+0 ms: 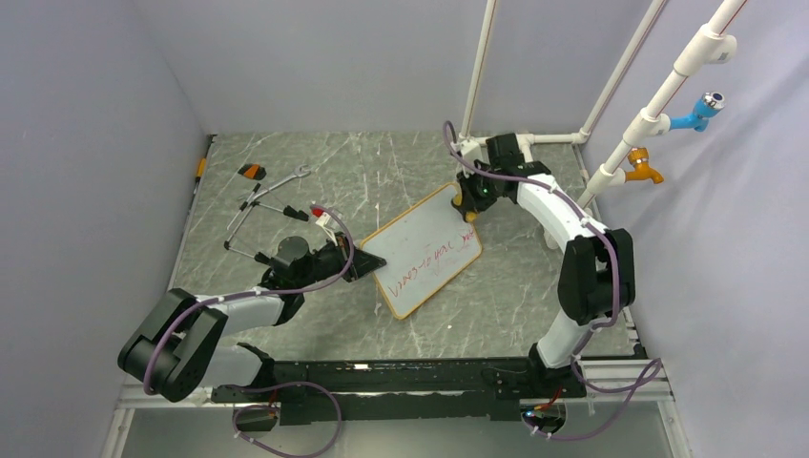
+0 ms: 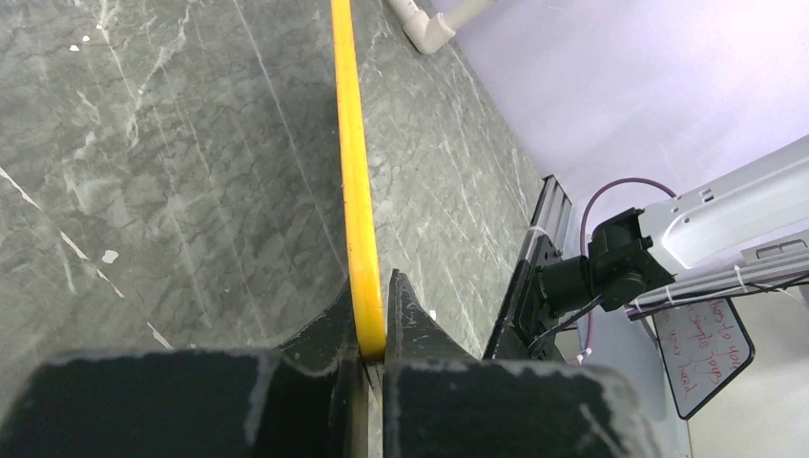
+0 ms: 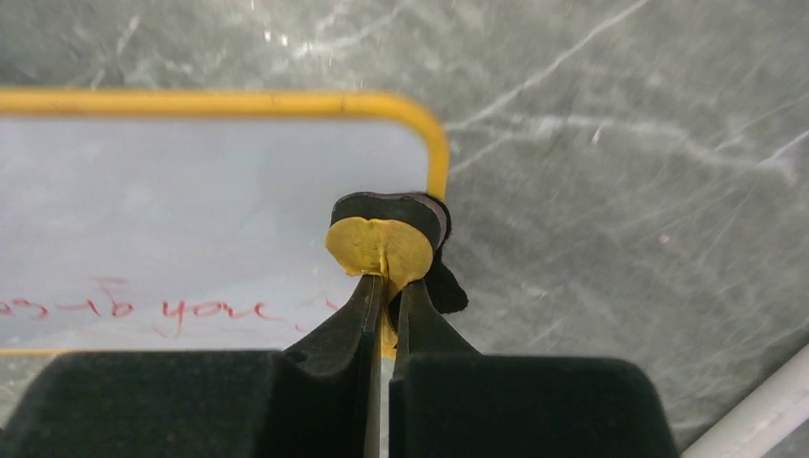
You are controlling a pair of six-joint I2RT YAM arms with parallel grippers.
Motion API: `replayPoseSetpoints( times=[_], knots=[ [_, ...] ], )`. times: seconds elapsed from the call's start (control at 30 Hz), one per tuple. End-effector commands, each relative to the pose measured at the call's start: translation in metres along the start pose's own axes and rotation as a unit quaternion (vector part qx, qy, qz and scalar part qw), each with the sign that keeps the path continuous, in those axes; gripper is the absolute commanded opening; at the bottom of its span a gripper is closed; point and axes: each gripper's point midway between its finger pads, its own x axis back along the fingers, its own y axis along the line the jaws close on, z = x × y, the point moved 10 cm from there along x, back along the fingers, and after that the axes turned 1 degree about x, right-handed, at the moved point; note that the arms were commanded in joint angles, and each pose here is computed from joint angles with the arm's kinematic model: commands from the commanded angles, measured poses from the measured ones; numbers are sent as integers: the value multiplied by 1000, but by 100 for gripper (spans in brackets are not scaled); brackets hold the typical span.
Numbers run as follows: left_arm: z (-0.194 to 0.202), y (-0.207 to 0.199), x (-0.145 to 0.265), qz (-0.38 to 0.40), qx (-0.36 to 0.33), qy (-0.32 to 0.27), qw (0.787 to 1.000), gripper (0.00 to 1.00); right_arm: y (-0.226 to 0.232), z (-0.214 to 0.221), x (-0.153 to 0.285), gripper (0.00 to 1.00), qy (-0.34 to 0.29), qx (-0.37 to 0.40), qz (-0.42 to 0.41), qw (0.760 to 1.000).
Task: Erase the whiteboard
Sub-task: Erase the whiteboard at the center of the board.
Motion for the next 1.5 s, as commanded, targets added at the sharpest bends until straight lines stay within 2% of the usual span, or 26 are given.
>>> replayPoseSetpoints(
  times=[0.0, 0.1, 0.4, 0.57, 0.7, 0.87, 1.1, 1.27, 1.47],
  knots=[
    [-12, -38, -4, 145, -63, 25, 987, 0, -5, -41, 0, 0, -59, 4, -1, 998],
    [-12, -38, -3, 142, -65, 23, 987, 0, -6, -30, -10, 0, -33, -3, -3, 999],
    [-13, -38, -2, 135, -72, 21, 988, 0, 14, 47, -11, 0, 48, 5, -15, 999],
    [-13, -37, -2, 135, -72, 22, 988, 0, 19, 66, -10, 0, 76, 2, -26, 997],
    [-13, -38, -2, 137, -73, 22, 988, 0, 18, 58, -9, 0, 66, 4, -32, 997],
    [-13, -38, -3, 139, -70, 24, 988, 0, 7, 19, -7, 0, 19, 5, -22, 1000],
    [-12, -38, -3, 140, -68, 25, 987, 0, -19, -32, 0, 0, -37, 0, 73, 997],
    [-14, -38, -3, 132, -67, 20, 989, 0, -25, -42, 5, 0, -48, 8, 120, 992],
    [-15, -36, -5, 118, -52, 12, 992, 0, -5, -26, -3, 0, -20, 50, 121, 991]
  ],
)
